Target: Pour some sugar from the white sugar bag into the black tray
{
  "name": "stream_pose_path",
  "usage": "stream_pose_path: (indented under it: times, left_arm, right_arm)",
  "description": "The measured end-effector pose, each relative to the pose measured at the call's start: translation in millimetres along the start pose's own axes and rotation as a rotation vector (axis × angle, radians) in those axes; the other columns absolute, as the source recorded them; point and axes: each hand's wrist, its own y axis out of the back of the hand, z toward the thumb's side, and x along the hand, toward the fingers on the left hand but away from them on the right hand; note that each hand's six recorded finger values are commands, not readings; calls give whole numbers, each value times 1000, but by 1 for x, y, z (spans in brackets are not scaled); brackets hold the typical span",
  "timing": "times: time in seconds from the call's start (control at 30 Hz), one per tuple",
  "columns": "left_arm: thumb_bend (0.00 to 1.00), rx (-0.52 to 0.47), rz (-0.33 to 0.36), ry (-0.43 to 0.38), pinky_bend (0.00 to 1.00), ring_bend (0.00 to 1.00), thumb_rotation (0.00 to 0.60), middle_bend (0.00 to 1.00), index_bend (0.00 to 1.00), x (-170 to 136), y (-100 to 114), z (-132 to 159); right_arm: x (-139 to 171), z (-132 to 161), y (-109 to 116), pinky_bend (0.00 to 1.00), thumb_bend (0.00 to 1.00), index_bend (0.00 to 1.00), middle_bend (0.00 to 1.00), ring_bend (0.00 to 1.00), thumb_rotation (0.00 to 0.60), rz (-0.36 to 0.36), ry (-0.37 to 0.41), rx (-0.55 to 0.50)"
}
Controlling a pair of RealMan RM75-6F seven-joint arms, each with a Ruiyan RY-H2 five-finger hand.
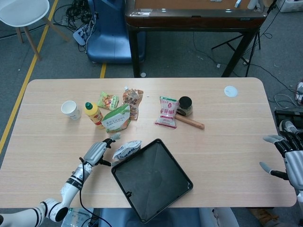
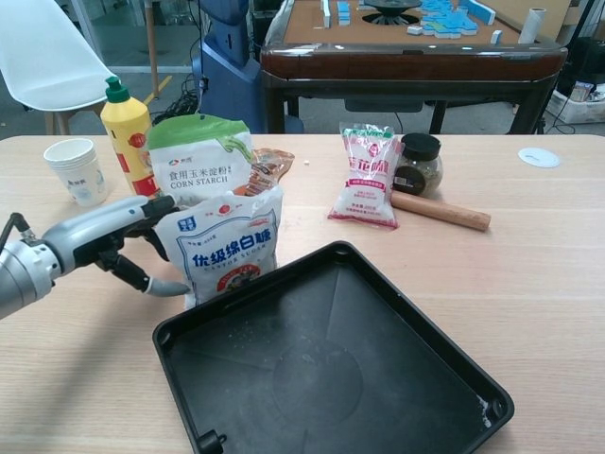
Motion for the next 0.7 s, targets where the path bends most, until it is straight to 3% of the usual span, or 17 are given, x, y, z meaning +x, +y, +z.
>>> stream_pose_path:
  times: [0.7]
  left_arm:
    - [150, -80, -13, -22, 307, 195, 600, 157, 65, 31, -24, 12]
  right_arm:
    - [3, -10, -1, 118, 164, 290, 287, 151, 600, 4, -32, 3]
